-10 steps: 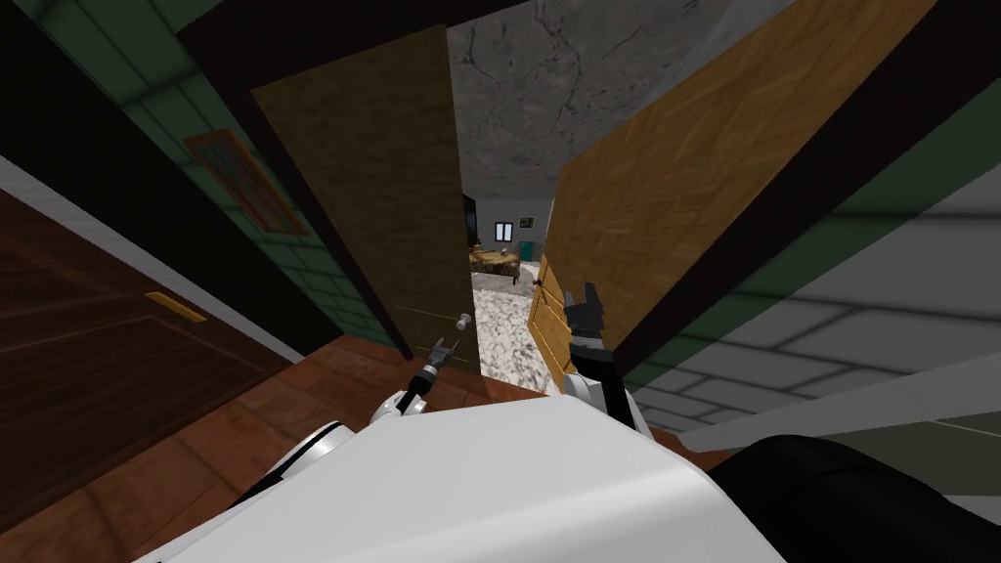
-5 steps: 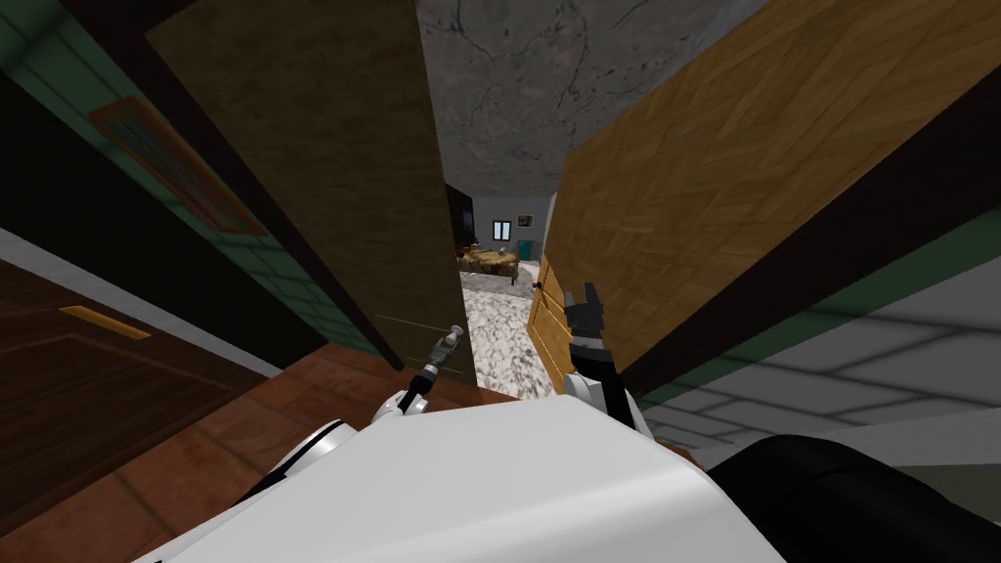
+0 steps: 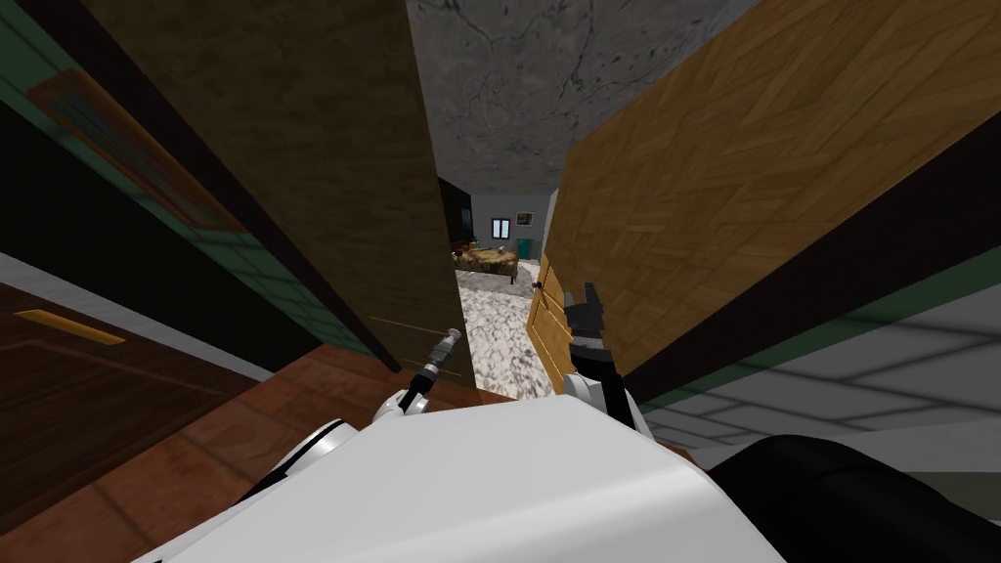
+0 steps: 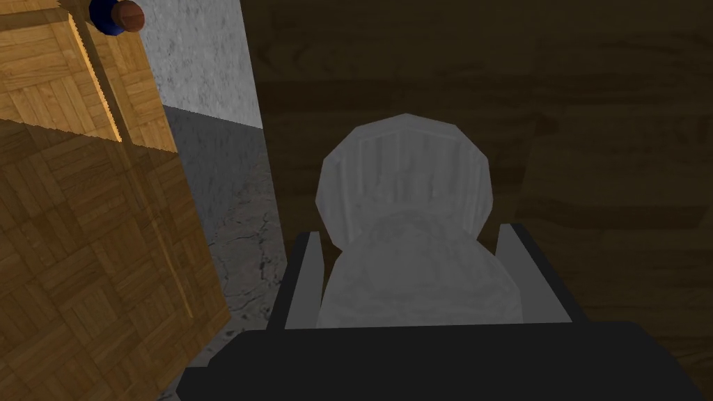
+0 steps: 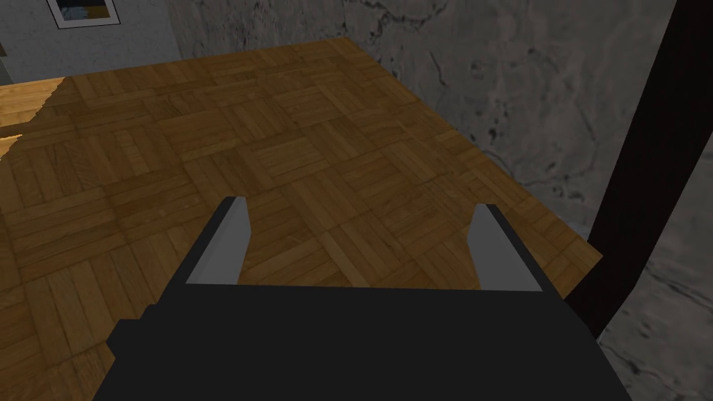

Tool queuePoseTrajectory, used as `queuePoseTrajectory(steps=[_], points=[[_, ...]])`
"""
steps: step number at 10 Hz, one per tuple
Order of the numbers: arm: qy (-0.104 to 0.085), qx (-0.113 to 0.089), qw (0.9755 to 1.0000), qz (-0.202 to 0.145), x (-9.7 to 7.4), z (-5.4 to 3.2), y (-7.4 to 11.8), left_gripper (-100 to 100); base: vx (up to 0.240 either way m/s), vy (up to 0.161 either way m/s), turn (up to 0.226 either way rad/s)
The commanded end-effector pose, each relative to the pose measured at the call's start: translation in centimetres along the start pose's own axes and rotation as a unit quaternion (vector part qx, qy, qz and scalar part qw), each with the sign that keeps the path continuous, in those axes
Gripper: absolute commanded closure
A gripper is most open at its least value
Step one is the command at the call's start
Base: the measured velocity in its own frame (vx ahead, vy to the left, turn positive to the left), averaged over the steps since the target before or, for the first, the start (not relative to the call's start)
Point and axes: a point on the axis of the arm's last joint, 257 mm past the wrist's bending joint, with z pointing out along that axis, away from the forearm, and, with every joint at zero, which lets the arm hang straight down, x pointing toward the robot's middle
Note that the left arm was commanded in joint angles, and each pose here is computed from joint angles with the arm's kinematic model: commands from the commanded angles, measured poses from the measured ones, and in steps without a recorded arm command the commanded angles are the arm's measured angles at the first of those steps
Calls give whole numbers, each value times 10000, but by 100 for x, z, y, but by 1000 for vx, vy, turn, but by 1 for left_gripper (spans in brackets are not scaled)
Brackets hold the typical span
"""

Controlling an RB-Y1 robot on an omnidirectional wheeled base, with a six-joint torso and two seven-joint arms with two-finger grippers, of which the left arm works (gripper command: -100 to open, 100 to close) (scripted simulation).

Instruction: Push the door open

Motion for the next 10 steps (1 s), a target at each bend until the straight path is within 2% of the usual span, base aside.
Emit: queuePoseTrajectory(steps=[1, 3, 4, 7, 8, 10], points=[[10, 0, 10000, -4, 14, -19, -2, 100, 0, 0, 0], [10, 0, 10000, -4, 14, -19, -2, 100, 0, 0, 0], [-23, -45, 9997, -221, -10, 5, 12, 100, 24, -1, -31], [-42, -84, 9992, -399, -18, 8, 24, 100, 20, -2, -13], [-73, -141, 9977, -658, -29, 11, 43, 100, 21, 0, -28], [-107, -197, 9955, -921, -40, 14, 62, 100, 34, -8, -25]])
